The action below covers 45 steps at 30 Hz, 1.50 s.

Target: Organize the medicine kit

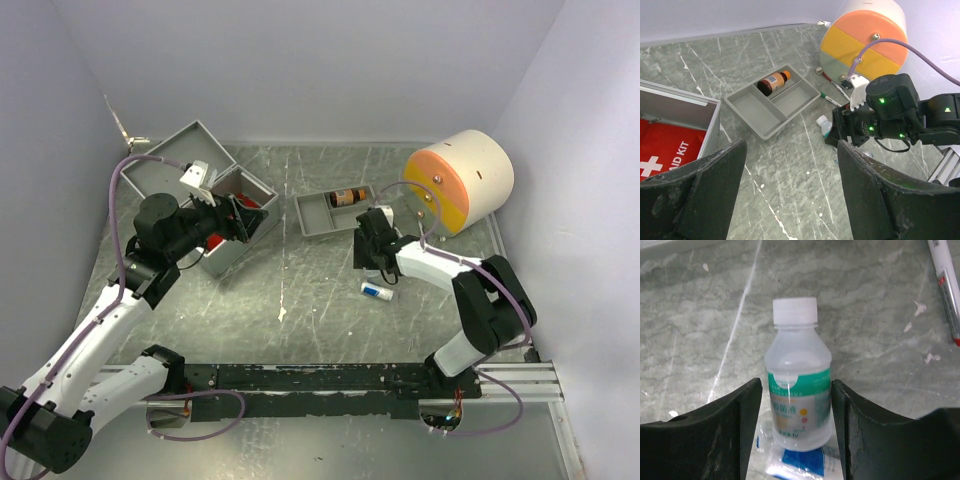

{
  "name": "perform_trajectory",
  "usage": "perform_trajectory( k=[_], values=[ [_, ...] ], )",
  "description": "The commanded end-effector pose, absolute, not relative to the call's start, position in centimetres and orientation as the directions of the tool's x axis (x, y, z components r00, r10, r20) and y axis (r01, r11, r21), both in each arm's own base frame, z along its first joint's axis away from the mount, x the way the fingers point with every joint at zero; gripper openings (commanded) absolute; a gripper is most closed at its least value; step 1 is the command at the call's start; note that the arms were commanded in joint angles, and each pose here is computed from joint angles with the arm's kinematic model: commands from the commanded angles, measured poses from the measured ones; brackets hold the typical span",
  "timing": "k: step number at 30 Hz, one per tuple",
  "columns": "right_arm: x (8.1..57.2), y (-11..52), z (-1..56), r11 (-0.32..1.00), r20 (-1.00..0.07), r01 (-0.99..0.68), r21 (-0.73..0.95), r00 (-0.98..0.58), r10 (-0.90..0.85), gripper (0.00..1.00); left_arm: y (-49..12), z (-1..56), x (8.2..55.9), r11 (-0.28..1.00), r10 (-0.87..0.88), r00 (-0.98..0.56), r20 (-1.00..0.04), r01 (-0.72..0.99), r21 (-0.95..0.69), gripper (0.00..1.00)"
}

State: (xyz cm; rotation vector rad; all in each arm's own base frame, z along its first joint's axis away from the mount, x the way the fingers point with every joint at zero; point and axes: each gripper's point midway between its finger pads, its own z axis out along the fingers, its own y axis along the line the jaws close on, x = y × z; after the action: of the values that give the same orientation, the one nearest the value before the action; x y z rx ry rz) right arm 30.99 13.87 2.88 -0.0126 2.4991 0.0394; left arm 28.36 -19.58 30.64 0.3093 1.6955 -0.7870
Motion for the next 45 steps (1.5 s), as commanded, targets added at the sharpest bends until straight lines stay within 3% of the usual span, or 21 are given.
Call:
perform_trajectory(
  k=[1, 8, 12, 19, 24, 31, 45],
  values=[
    [32.4, 14.3, 3.0, 1.000, -0.599, -0.020, 0.011, -0.801, -0.010, 0.58, -19.6, 31.3, 28.0, 0.729, -0.199, -0.248, -0.948, 0.609, -0.312, 0.83],
    [33.4, 14.4, 2.9, 1.000, -0.608, -0.019, 0.000, -0.793, -0.015, 0.52, -19.2, 31.4, 27.6, 0.734, -0.215, -0.241, -0.946, 0.599, -0.320, 0.83],
    [33.9, 14.3, 2.8, 1.000, -0.622, 0.025, 0.006, -0.783, 0.023, 0.39, -19.2, 31.4, 27.6, 0.736, -0.216, -0.243, -0.946, 0.596, -0.321, 0.82],
    [35.2, 15.1, 6.8, 0.958, -0.700, 0.190, 0.212, -0.655, 0.285, 0.28, -18.7, 31.3, 27.7, 0.753, -0.217, -0.239, -0.947, 0.577, -0.318, 0.81],
    [36.6, 15.1, 10.7, 0.860, -0.709, 0.306, 0.408, -0.488, 0.510, 0.27, -18.7, 31.1, 27.7, 0.754, -0.219, -0.245, -0.945, 0.572, -0.323, 0.81],
    [39.8, 15.6, 12.3, 0.703, -0.639, 0.431, 0.566, -0.309, 0.704, 0.27, -18.7, 31.1, 27.6, 0.753, -0.223, -0.247, -0.943, 0.571, -0.327, 0.80],
    [45.7, 16.4, 10.7, 0.545, -0.591, 0.590, 0.596, -0.137, 0.795, 0.28, -18.4, 30.8, 27.8, 0.768, -0.207, -0.246, -0.947, 0.559, -0.313, 0.80]
  ],
)
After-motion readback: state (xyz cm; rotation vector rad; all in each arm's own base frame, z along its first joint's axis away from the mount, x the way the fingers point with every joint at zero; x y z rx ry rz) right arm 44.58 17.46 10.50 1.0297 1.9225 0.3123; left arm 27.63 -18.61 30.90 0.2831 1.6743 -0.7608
